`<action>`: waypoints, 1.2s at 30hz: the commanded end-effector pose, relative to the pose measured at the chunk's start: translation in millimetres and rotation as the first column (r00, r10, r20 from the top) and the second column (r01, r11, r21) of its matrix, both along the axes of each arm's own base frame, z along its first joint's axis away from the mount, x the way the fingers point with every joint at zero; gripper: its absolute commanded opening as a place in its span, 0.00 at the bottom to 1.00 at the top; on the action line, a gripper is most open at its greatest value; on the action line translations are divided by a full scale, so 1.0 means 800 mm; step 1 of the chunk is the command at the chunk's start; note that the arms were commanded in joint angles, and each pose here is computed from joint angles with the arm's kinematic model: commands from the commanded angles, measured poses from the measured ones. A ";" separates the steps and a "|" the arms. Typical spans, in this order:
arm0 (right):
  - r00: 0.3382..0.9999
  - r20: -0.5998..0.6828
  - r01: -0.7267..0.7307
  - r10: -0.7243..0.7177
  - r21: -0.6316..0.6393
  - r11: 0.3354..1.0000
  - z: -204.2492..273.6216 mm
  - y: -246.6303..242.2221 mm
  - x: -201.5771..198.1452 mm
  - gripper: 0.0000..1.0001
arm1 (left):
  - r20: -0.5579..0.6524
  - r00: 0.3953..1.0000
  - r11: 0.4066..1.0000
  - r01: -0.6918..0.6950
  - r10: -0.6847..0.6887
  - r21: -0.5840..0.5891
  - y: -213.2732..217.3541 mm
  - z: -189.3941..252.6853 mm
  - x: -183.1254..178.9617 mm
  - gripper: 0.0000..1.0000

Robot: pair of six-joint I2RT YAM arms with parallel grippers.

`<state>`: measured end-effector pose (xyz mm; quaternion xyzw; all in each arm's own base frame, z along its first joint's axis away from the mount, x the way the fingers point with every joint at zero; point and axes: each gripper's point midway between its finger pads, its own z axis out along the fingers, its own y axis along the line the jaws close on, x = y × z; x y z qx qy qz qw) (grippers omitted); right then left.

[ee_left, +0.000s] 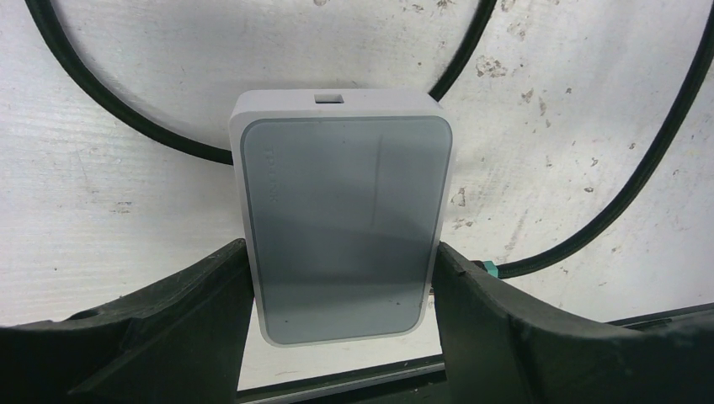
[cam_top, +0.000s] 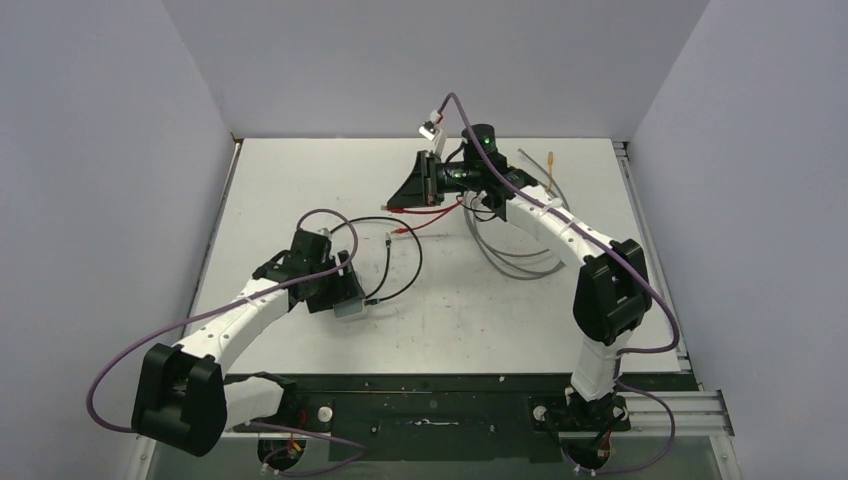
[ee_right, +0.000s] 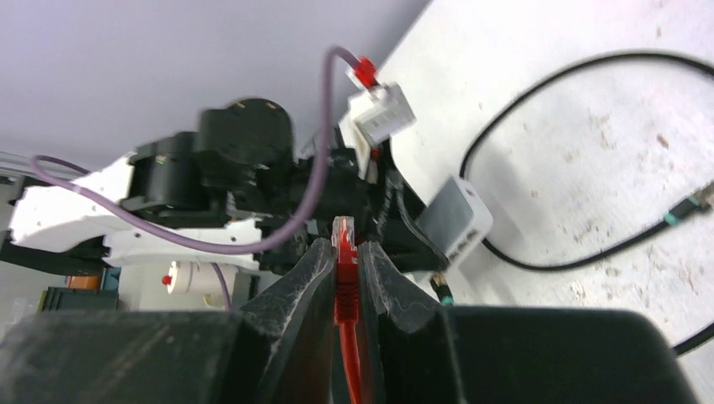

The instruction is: Pull the plug from the switch port

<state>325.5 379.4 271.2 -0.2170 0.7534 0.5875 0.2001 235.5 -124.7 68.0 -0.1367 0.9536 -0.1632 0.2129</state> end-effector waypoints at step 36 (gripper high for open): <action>0.771 0.540 0.436 -0.337 -0.063 0.898 0.136 -0.147 0.126 0.05 | 0.130 0.991 0.997 0.045 -0.036 -0.067 -0.008 0.027 0.000 0.00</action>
